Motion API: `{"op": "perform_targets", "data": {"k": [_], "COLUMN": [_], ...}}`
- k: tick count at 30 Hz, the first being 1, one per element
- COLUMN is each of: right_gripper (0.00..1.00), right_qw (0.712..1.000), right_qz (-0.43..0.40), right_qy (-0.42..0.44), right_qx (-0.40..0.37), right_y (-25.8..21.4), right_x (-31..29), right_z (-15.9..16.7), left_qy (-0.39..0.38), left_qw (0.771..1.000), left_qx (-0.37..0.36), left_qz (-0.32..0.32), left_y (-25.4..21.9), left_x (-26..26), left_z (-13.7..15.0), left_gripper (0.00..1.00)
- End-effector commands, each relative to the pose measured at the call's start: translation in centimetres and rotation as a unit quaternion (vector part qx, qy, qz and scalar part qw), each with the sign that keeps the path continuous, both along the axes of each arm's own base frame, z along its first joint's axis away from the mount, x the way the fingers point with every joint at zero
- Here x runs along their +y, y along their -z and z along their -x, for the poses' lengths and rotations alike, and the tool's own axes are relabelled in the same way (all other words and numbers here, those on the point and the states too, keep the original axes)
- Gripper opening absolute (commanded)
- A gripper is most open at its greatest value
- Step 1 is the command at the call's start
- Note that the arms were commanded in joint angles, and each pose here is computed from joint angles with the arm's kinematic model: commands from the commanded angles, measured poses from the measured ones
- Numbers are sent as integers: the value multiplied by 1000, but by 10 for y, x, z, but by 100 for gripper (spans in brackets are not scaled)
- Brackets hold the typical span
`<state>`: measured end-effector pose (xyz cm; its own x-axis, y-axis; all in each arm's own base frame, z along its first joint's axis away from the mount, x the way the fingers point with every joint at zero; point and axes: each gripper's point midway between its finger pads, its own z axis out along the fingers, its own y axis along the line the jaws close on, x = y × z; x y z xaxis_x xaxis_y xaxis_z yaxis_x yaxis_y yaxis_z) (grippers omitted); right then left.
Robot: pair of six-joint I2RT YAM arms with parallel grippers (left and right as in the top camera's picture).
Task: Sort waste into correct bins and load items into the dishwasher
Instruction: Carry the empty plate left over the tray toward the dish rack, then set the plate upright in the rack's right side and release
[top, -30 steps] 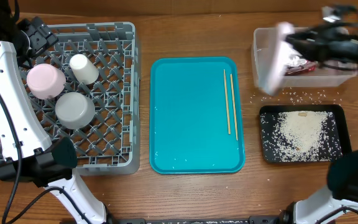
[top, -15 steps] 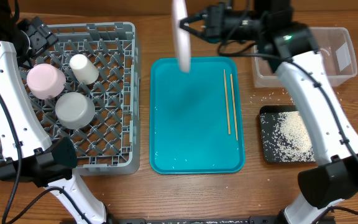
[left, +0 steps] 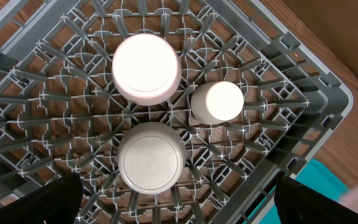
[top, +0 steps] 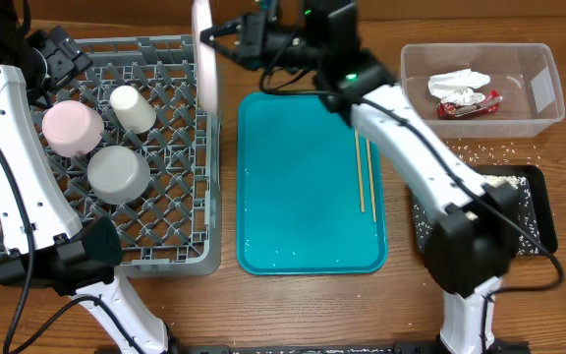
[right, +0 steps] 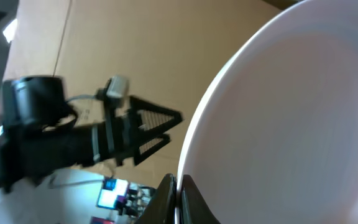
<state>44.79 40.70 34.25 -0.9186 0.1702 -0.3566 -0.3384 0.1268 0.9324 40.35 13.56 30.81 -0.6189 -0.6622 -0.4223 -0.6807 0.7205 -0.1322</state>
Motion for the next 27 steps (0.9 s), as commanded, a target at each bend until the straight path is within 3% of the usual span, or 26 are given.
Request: {"op": "perform_targets", "data": {"k": [1, 19, 24, 25, 27], "right_gripper": [4, 6, 30, 41, 99], "right_qw": [999, 996, 999, 999, 999], "right_qz": [-12, 27, 35, 38, 42], "right_qy": [14, 4, -3, -6, -10], "right_qx": [34, 85, 19, 4, -15], "right_y": [5, 74, 72, 72, 72], "right_x": [6, 51, 51, 51, 49], "right_z": [-8, 1, 0, 1, 0], "left_qy": [-8, -8, -8, -8, -8], "left_qw": [1000, 1000, 1000, 1000, 1000], "left_qx": [-17, -17, -17, -17, -17], "left_qz": [1, 1, 1, 1, 1], "left_y": [-13, -13, -13, -13, -13], "left_x": [-1, -1, -1, -1, -1], "left_z": [7, 7, 7, 7, 7], "left_gripper": [100, 100, 100, 100, 100]}}
